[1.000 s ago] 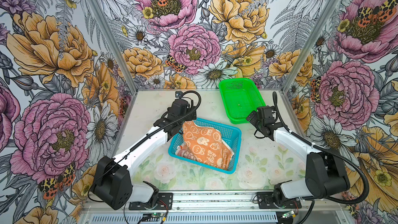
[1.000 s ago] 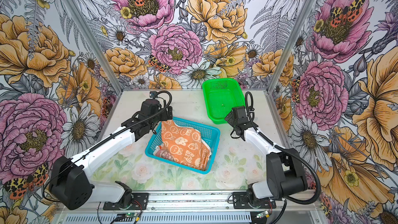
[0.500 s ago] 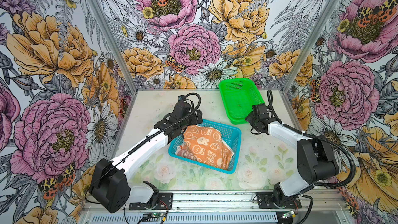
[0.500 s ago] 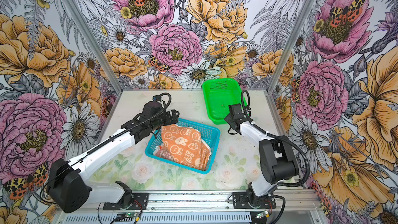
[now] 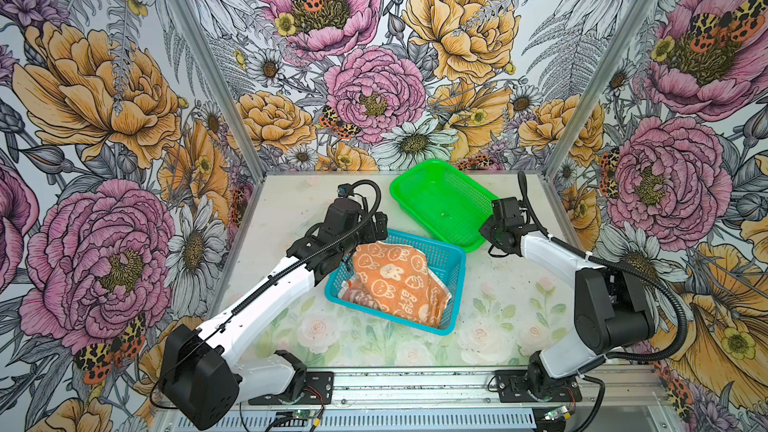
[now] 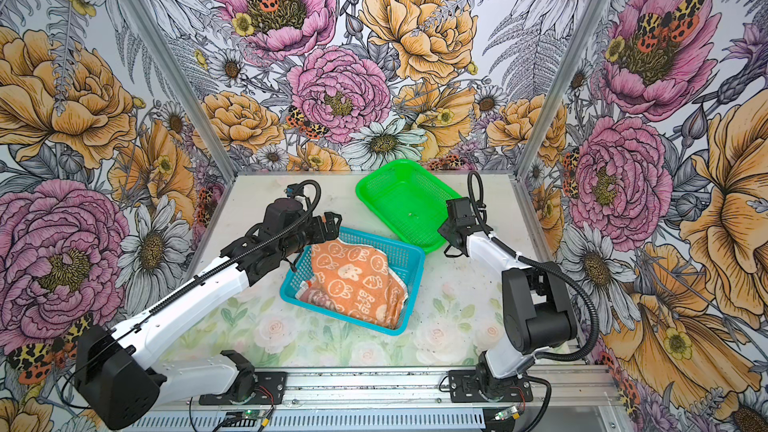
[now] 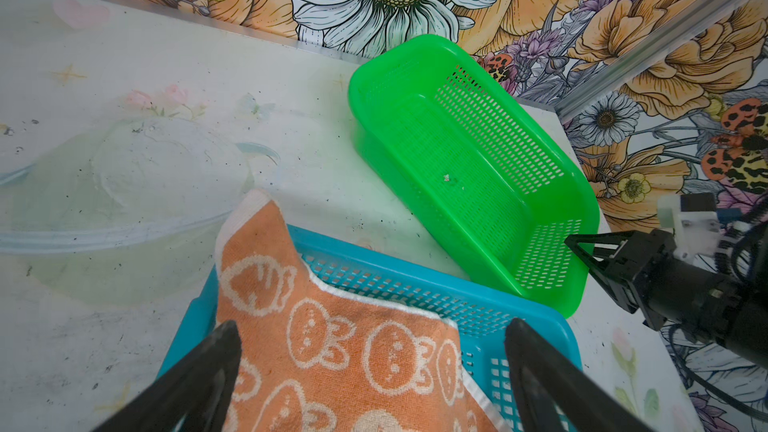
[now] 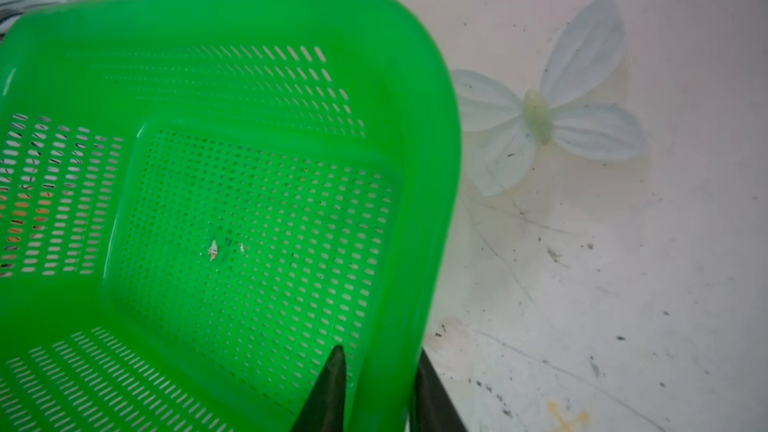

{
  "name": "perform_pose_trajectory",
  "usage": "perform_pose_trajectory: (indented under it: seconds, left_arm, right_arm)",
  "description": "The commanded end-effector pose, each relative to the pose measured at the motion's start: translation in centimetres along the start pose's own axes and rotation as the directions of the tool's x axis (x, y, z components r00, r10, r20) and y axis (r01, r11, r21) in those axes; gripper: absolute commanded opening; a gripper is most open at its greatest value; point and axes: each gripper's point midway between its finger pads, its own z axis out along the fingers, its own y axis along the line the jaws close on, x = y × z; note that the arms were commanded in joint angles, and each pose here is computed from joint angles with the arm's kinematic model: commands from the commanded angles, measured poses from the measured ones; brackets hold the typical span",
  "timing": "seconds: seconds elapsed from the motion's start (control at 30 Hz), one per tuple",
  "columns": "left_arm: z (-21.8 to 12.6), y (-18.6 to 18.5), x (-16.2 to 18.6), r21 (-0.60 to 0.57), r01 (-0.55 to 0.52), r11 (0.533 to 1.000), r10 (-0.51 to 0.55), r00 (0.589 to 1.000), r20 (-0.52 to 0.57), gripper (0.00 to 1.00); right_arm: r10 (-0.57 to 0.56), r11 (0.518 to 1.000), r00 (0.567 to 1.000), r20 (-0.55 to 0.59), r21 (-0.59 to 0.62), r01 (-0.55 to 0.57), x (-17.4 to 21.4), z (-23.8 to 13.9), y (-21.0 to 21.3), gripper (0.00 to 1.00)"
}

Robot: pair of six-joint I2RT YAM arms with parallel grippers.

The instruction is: Fold and stack the towels

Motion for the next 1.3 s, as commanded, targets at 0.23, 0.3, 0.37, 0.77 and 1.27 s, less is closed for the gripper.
perform_pose_trajectory:
  seconds: [0.23, 0.3, 0.37, 0.77, 1.27]
  left_arm:
    - [0.4, 1.8, 0.9, -0.043, -0.013, 0.999, 0.012, 1.0, -0.021, 0.99]
    - [0.5, 2.4, 1.0, -0.045, 0.013, 0.999, -0.015, 0.999, -0.033, 0.99]
    - [0.6, 3.1, 1.1, -0.051, 0.04, 0.998, -0.042, 0.998, -0.045, 0.99]
    - [0.2, 6.6, -0.9, -0.127, 0.085, 0.988, -0.092, 0.995, -0.05, 0.99]
    - [0.5, 8.0, -3.7, -0.161, 0.099, 0.982, -0.11, 0.992, -0.062, 0.99]
  right_arm:
    - [-0.256, 0.967, 0.965, -0.052, -0.029, 0.254, -1.9, 1.7, 3.7, 0.12]
    - [-0.302, 0.953, 0.952, -0.048, -0.046, 0.3, -2.4, 2.2, 5.2, 0.1]
    - [-0.343, 0.938, 0.938, -0.043, -0.073, 0.34, -2.7, 2.7, 6.9, 0.1]
    - [-0.529, 0.827, 0.848, -0.02, -0.234, 0.51, -1.5, 6.2, 17.7, 0.11]
    - [-0.411, 0.858, 0.909, -0.075, -0.368, 0.358, 4.1, 7.7, 26.6, 0.22]
